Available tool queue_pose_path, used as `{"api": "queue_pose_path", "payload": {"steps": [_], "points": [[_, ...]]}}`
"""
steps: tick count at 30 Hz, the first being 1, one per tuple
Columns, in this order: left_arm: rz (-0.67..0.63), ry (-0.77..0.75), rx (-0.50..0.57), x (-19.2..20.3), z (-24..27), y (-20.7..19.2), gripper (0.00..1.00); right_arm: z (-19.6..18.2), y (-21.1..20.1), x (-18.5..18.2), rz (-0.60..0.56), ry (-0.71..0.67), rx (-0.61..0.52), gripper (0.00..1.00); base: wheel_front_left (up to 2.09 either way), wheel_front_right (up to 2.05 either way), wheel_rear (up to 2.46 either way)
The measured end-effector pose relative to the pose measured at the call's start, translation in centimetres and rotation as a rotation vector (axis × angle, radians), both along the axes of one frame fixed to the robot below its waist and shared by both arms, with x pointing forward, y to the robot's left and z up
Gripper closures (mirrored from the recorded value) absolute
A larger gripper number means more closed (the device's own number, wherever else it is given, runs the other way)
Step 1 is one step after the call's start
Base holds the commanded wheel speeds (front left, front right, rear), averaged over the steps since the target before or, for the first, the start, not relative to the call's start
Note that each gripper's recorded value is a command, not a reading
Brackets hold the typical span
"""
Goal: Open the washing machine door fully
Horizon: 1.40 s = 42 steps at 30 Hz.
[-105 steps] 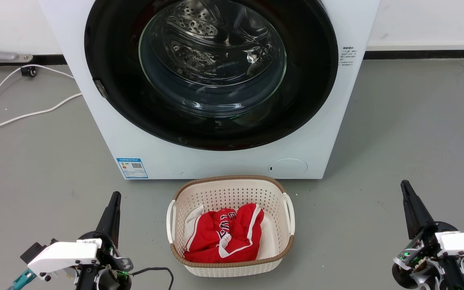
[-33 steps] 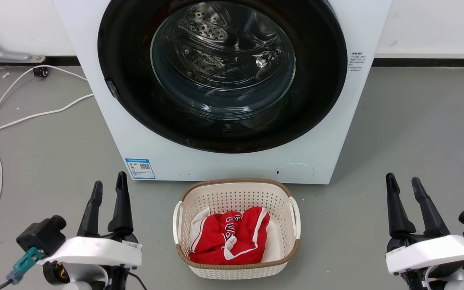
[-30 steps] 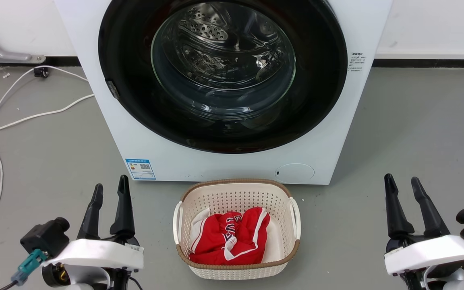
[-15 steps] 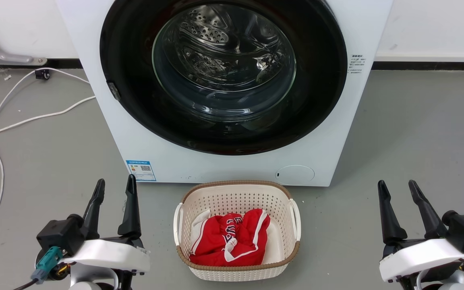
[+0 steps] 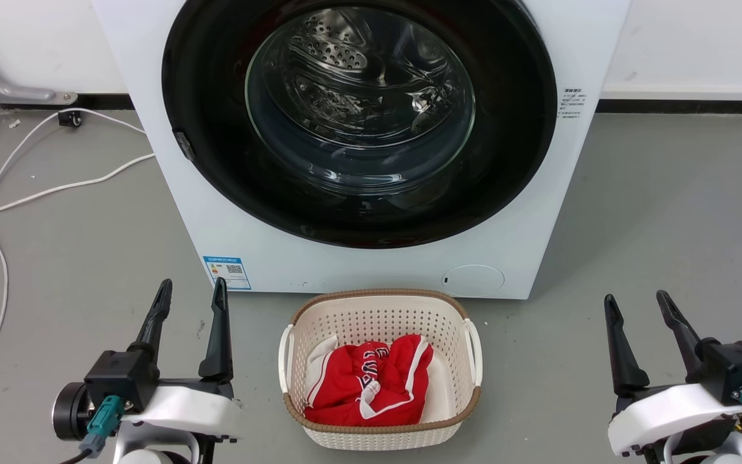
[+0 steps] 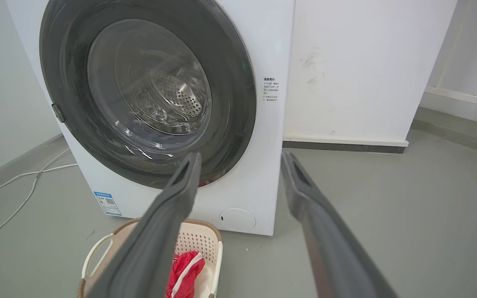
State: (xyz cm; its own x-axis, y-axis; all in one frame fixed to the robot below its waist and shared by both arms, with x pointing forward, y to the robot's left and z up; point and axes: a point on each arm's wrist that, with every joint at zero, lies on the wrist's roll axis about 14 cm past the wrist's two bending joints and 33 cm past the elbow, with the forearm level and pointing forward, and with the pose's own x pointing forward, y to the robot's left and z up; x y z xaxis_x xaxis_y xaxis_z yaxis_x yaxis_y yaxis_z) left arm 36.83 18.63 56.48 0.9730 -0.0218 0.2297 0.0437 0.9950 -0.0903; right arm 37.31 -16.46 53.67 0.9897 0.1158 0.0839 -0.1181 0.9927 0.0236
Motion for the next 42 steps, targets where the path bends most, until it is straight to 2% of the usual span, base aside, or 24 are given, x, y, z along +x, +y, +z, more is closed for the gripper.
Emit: {"api": "queue_pose_path", "payload": {"steps": [25, 42], "points": [[0.019, -0.035, 0.122, -0.67, 0.18, -0.15, 0.00, -0.17, 0.17, -0.07, 0.003, -0.016, -0.107, 0.00, 0.00, 0.00, 0.00], [0.018, -0.015, 0.113, -0.52, -0.51, -0.03, 0.00, -0.72, -0.15, -0.06, -0.005, 0.001, -0.094, 0.00, 0.00, 0.00, 0.00]]}}
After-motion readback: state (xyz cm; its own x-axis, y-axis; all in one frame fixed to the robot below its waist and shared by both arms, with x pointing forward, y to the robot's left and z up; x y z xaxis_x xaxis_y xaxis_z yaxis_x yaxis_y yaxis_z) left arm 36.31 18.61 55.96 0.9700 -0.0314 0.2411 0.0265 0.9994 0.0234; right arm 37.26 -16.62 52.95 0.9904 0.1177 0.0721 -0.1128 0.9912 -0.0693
